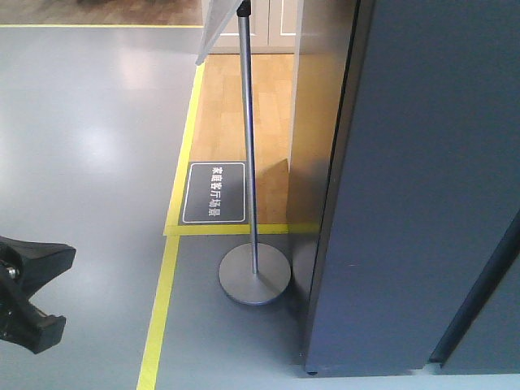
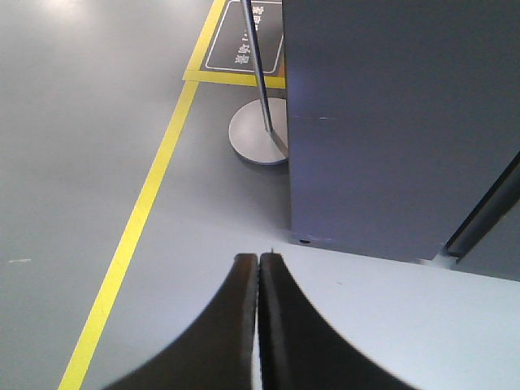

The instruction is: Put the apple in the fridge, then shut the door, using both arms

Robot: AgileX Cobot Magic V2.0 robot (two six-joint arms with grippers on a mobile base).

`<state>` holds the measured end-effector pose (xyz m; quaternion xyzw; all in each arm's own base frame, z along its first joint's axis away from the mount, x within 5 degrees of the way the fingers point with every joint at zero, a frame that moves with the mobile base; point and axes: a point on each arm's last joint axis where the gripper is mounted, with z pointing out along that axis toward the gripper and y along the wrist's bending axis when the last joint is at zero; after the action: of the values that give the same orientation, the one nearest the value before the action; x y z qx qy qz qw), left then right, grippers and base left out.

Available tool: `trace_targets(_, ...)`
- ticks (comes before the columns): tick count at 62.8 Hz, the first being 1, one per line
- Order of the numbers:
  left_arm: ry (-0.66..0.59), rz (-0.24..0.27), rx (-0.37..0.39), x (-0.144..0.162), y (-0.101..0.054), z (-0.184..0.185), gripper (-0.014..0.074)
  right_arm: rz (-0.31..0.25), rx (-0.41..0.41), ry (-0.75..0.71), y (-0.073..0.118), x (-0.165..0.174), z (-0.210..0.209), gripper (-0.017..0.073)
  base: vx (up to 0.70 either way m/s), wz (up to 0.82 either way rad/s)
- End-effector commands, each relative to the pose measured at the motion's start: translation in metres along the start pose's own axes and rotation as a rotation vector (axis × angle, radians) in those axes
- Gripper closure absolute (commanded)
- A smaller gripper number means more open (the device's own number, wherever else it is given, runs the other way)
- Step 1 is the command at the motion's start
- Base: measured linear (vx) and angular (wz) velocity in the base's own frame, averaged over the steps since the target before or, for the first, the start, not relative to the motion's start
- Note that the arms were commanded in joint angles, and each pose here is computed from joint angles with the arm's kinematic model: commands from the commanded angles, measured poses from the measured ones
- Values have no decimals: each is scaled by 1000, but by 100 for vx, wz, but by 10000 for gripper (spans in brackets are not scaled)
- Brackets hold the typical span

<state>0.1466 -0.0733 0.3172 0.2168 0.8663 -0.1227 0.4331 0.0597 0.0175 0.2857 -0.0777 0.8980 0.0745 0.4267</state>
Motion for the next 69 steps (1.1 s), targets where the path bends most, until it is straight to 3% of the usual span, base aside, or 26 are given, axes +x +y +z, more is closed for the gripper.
trace_targets(1, -86, -19, -4, -12, 0, -6, 600, 4, -1, -70, 1, -11, -4, 563, 0, 0)
trace_targets(15, -127, -14, -16, 0, 1, -16, 600, 3, 1, -70, 0, -11, -4, 563, 0, 0)
trace_targets(18, -163, 2, -59, 8, 5, -21, 600, 3, 1, -70, 0, -11, -4, 563, 0, 0)
trace_targets(30, -329, -68, -220, 64, 20, -27, 600, 7, -2, -70, 1, -11, -4, 563, 0, 0)
trace_targets(49, -525, -117, -427, 141, 24, -25, 600, 7, -2, -70, 1, -11, -4, 563, 0, 0)
trace_targets(63, -647, -98, -461, 165, 21, -20, 600, 7, -2, -71, 1, -11, -4, 563, 0, 0)
trace_targets(69, -608, -113, -455, 168, 22, -15, 600, 7, -2, -67, 1, -10, -4, 563, 0, 0)
